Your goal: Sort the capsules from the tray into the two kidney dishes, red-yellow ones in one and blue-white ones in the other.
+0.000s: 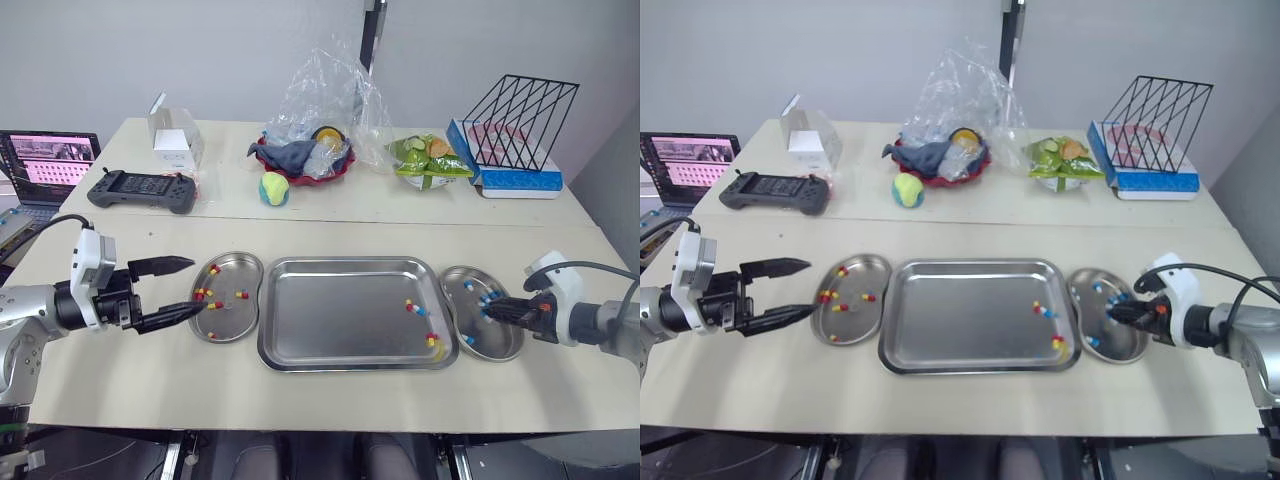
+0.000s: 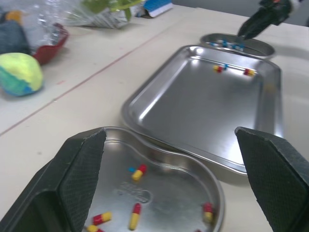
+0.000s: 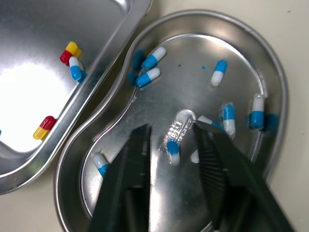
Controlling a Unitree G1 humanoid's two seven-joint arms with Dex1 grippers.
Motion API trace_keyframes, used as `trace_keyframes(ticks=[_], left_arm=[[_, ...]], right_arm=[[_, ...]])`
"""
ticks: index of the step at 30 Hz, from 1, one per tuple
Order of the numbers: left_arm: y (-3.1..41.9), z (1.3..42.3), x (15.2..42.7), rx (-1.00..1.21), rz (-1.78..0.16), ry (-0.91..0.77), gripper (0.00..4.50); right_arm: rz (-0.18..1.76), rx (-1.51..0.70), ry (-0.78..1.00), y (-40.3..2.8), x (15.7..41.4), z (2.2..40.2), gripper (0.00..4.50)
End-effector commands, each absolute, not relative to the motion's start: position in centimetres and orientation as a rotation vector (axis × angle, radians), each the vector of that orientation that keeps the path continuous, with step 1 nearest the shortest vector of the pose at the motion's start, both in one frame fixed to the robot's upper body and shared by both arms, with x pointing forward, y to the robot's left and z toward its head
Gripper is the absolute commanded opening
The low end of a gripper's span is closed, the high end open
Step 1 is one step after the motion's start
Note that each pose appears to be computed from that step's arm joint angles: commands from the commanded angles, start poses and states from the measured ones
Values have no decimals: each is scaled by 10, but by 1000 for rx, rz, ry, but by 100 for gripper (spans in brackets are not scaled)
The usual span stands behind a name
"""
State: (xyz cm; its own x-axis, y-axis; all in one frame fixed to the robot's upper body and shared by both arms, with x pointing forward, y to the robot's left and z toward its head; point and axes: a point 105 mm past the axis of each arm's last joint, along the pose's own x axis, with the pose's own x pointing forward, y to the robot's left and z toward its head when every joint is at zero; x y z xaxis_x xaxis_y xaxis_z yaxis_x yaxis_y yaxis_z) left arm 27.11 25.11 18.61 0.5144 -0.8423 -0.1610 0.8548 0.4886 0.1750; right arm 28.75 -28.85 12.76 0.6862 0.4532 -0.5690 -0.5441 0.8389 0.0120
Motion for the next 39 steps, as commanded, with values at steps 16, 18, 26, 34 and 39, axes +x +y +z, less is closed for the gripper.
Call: trace_keyframes(ticks=[16, 18, 26, 34, 39], left_arm=[[354, 161, 288, 305, -374, 24, 450], [354, 164, 288, 306, -377, 3, 450], [353, 168, 286, 281, -397, -31, 450], [352, 170, 288, 253, -421, -37, 450], [350, 171, 289, 233, -446, -41, 450]], right_arm=[[93, -127, 153, -415, 302, 180, 448], [97, -159, 151, -416, 302, 175, 448], [150, -148, 189, -408, 301, 162, 448], [160, -141, 191, -406, 298, 163, 448], [166, -132, 185, -406, 298, 166, 448]])
